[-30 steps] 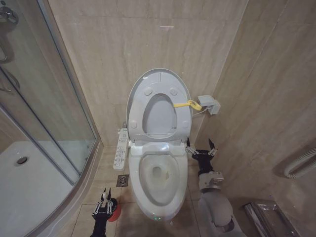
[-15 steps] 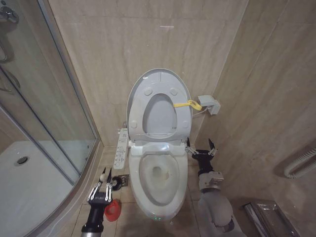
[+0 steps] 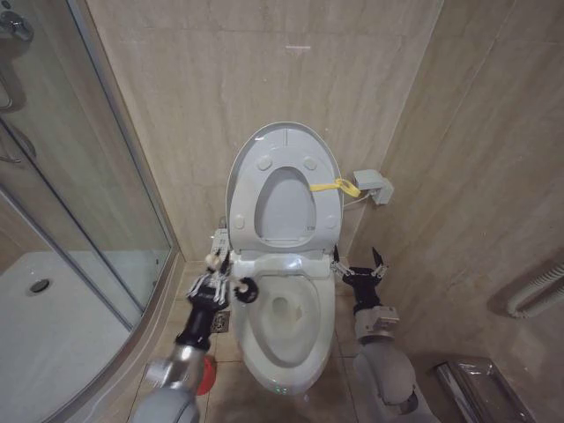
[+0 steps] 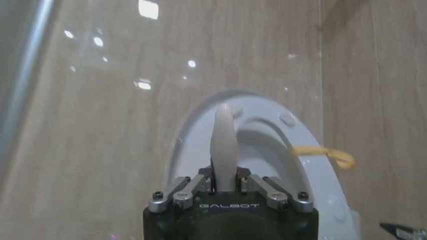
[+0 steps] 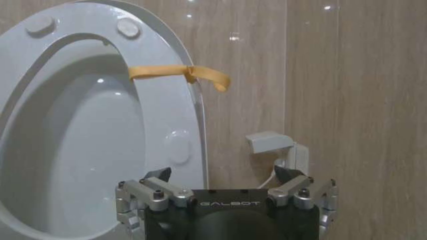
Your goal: Open the toilet lid, clean the toilet bowl with a toilet brush, close the toilet lid, and flush.
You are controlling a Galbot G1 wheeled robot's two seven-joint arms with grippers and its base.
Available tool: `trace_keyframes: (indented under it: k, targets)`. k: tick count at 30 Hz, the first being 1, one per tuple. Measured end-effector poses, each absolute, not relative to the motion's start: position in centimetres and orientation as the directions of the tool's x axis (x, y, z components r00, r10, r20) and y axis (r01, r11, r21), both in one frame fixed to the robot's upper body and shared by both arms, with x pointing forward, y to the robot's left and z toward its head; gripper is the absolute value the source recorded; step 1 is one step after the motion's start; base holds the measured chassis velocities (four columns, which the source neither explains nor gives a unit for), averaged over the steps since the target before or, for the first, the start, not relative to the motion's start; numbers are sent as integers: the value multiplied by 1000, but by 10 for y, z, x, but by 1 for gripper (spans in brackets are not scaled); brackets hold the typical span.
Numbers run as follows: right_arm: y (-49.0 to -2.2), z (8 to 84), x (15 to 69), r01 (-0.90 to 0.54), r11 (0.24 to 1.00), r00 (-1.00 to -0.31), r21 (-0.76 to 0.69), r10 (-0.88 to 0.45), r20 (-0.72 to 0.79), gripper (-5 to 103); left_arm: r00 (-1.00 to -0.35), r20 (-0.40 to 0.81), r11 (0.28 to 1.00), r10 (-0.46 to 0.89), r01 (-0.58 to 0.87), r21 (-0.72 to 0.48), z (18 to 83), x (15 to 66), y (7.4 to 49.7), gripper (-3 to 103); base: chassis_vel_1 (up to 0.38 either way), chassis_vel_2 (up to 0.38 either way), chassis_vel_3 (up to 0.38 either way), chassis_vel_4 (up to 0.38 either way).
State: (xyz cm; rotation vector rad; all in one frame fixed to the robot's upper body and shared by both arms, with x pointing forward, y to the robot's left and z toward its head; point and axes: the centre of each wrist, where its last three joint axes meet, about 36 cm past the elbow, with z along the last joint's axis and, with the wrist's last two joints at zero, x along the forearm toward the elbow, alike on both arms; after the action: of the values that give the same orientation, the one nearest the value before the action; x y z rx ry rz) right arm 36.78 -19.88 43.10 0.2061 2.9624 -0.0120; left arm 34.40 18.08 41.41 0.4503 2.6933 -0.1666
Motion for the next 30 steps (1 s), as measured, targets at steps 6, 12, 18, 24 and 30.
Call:
trace_keyframes:
  k: [6,12,18,24,30]
  targets:
    - [-199,431,368,138,990,-976,4,137,-171,100,-864,-310,901,397,431,-46,372,372,146,19,0,0,0,0]
    - [-199,431,368,138,990,-976,4,137,-171,100,-859,-256,893,444,449,42,341,414,132,19,0,0,0,0]
    - [-199,431,368,138,990,-976,4,137,-171,100,-860,-224,889,458,446,105,311,466,130,19,0,0,0,0]
    - [-199,431,368,138,990,-976,4,137,-171,100,-858,-193,880,476,465,99,291,486,117,19,0,0,0,0]
    - [-199,431,368,138,990,-976,4,137,-171,100,-855,-158,869,494,486,93,266,488,106,19,0,0,0,0]
